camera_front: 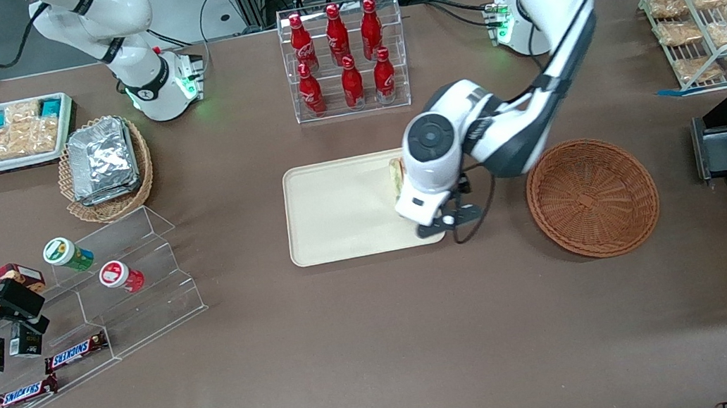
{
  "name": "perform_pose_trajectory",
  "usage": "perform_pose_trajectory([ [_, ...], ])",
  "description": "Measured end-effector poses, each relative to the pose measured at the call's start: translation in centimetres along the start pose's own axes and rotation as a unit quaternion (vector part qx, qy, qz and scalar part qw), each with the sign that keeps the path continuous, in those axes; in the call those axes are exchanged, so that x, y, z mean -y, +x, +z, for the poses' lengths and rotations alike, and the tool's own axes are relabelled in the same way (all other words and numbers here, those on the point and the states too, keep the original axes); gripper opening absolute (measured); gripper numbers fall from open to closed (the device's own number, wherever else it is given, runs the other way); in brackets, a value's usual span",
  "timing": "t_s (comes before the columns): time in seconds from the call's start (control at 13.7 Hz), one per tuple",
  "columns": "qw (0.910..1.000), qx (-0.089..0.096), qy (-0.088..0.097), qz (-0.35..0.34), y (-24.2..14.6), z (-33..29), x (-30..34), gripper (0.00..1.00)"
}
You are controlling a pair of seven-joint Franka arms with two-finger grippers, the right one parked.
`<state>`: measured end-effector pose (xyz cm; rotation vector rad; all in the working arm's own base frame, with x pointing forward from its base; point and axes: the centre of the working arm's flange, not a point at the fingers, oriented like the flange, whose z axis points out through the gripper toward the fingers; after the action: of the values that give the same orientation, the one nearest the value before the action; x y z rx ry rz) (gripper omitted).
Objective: Place sandwich from basket to tray
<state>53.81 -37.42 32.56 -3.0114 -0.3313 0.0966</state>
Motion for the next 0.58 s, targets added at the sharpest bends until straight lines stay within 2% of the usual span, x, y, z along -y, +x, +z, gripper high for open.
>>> perform_pose_trajectory([
  [0.07, 0.9998, -0.004, 0.005, -0.017, 1.4, -1.4, 1.6, 1.0],
  [0.36, 0.9966, -0.031, 0.0, -0.076, 5.8, -5.9, 7.5, 1.0],
  [0.58, 0.9946, -0.035, 0.007, -0.097, 7.3, -7.2, 10.5, 1.0],
])
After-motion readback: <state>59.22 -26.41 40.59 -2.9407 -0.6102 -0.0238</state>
